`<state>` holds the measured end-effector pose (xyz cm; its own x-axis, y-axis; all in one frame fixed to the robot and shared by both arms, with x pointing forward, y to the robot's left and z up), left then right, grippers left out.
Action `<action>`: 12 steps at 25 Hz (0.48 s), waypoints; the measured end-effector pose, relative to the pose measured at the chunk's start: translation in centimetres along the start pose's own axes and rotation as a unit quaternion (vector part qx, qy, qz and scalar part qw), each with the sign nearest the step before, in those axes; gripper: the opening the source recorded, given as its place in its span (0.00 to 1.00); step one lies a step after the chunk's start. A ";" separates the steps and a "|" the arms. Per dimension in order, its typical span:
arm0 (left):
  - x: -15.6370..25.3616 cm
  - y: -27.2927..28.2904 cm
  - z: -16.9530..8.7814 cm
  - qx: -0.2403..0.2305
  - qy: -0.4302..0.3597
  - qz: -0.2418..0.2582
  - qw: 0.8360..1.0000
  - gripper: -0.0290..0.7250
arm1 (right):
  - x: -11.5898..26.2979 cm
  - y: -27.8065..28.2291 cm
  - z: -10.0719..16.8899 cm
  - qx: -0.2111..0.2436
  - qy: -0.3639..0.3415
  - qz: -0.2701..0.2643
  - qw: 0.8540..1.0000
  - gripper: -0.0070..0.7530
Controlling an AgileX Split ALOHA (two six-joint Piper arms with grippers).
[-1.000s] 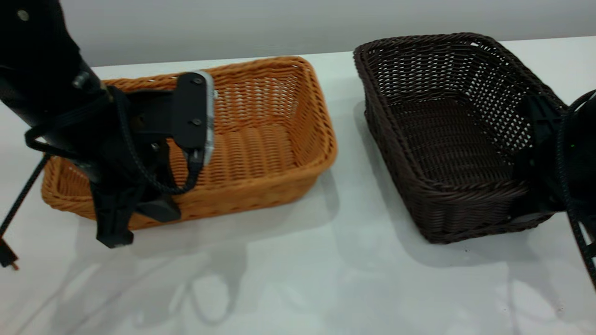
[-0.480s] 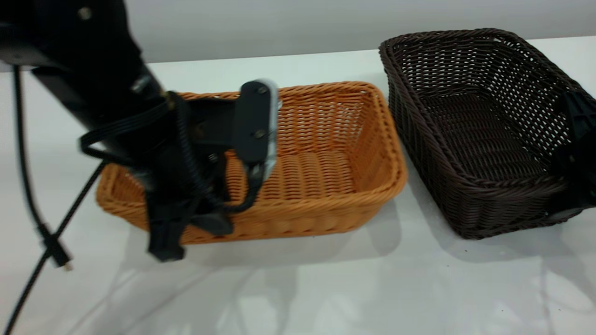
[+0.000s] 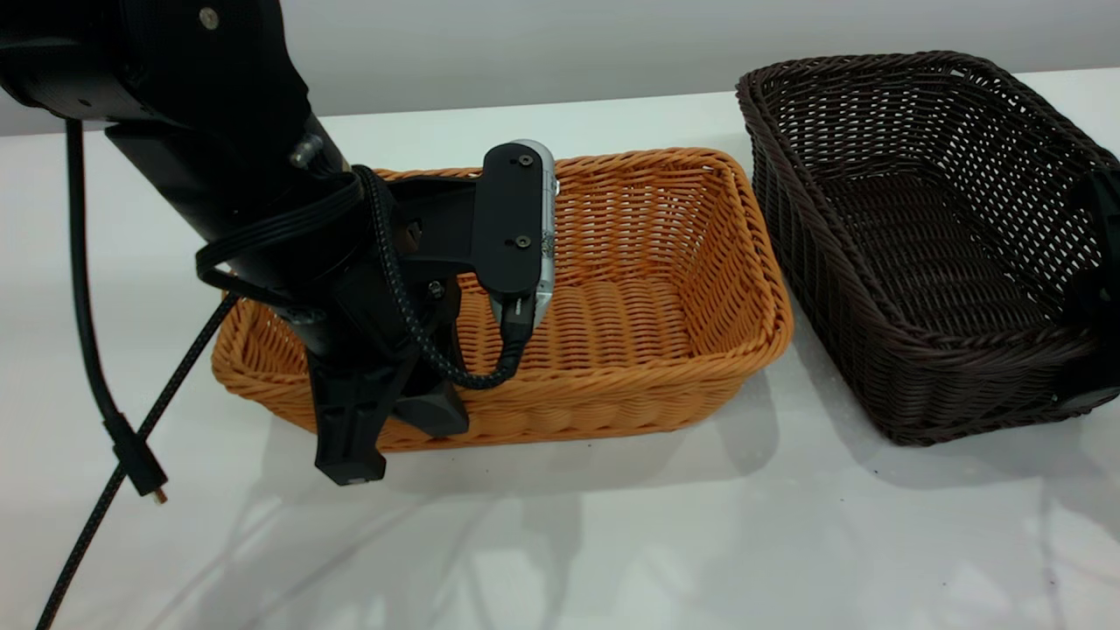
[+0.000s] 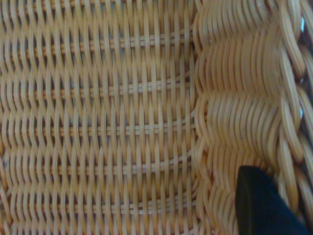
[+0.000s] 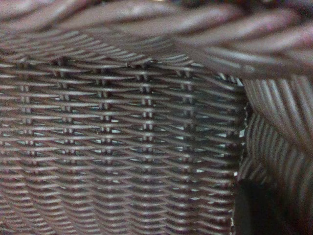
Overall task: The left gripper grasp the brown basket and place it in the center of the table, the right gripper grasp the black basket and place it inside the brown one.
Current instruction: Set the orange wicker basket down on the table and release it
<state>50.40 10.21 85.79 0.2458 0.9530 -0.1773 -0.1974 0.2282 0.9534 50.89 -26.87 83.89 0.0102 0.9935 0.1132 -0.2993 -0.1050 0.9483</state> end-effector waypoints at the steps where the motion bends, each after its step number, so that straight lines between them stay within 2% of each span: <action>1: 0.0 0.0 0.0 0.000 0.000 0.000 1.000 0.18 | 0.0 0.0 0.0 0.000 0.000 0.000 1.000 0.17; 8: -0.1 0.1 -0.3 0.014 0.016 -0.003 1.000 0.18 | 0.0 0.0 0.0 -0.001 0.003 0.000 1.000 0.17; 10: -0.1 0.1 -0.4 0.017 0.019 -0.003 1.000 0.23 | 0.0 0.0 0.0 -0.001 0.003 0.000 1.000 0.17; 12: -0.1 0.1 -0.4 0.019 0.026 -0.004 0.999 0.32 | 0.0 0.0 0.0 -0.001 0.005 0.000 1.000 0.17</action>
<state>49.96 10.21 85.77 0.1972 0.9605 -0.1965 -0.1590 0.2291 0.9603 50.90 -26.85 83.90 0.0011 0.9939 0.1099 -0.3008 -0.1044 0.9479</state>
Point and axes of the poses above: a point on each arm's last joint axis where the gripper is mounted, y pointing back along that axis away from the gripper, z along the wrist's bending axis when the last joint is at zero, x = y × z, the point moved 2 cm from there along -y, pointing out along that axis toward the gripper, and after that the axes turned 9 degrees about -y, right-handed, at the moved point
